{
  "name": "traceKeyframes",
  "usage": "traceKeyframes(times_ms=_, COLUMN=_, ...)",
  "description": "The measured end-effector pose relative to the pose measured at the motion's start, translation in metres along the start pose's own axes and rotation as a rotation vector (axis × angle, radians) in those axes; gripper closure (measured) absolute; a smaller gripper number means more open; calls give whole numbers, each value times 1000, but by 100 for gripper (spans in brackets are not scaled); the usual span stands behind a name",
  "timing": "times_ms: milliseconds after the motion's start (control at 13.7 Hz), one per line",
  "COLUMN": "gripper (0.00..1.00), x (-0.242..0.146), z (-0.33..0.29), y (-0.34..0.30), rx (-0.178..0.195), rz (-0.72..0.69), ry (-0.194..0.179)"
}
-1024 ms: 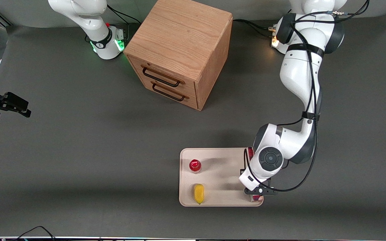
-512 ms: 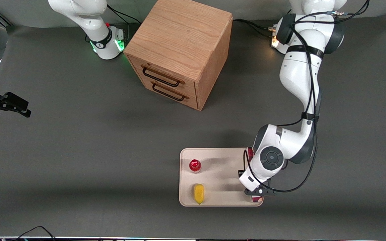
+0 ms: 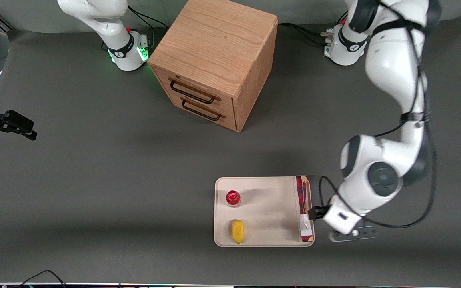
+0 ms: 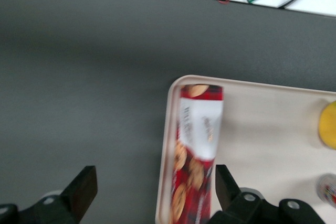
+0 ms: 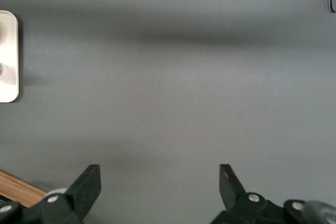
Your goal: Place red cookie box on tray
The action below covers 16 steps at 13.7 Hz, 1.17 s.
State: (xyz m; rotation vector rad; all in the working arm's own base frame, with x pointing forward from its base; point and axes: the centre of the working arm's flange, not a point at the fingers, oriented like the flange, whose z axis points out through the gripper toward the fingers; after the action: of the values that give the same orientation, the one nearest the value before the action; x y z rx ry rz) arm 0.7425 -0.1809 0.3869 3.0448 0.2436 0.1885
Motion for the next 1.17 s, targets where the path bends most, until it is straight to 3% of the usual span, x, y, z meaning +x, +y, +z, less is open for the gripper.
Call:
traceKeyframes(times_ms=293, gripper=0, x=-13, z=-109, y=-83, rx=23, rz=-14, ry=-103)
traceKeyframes(times_ms=585, gripper=0, x=-41, z=-152, y=-164, rx=49, rz=15, ry=-128)
traceKeyframes(times_ms=805, gripper=0, x=-73, z=-181, y=-202, rx=81, rz=7, ry=-122)
traceKeyframes(times_ms=1171, gripper=0, x=-116, z=-234, y=-207, rx=80, rz=50, ry=-85)
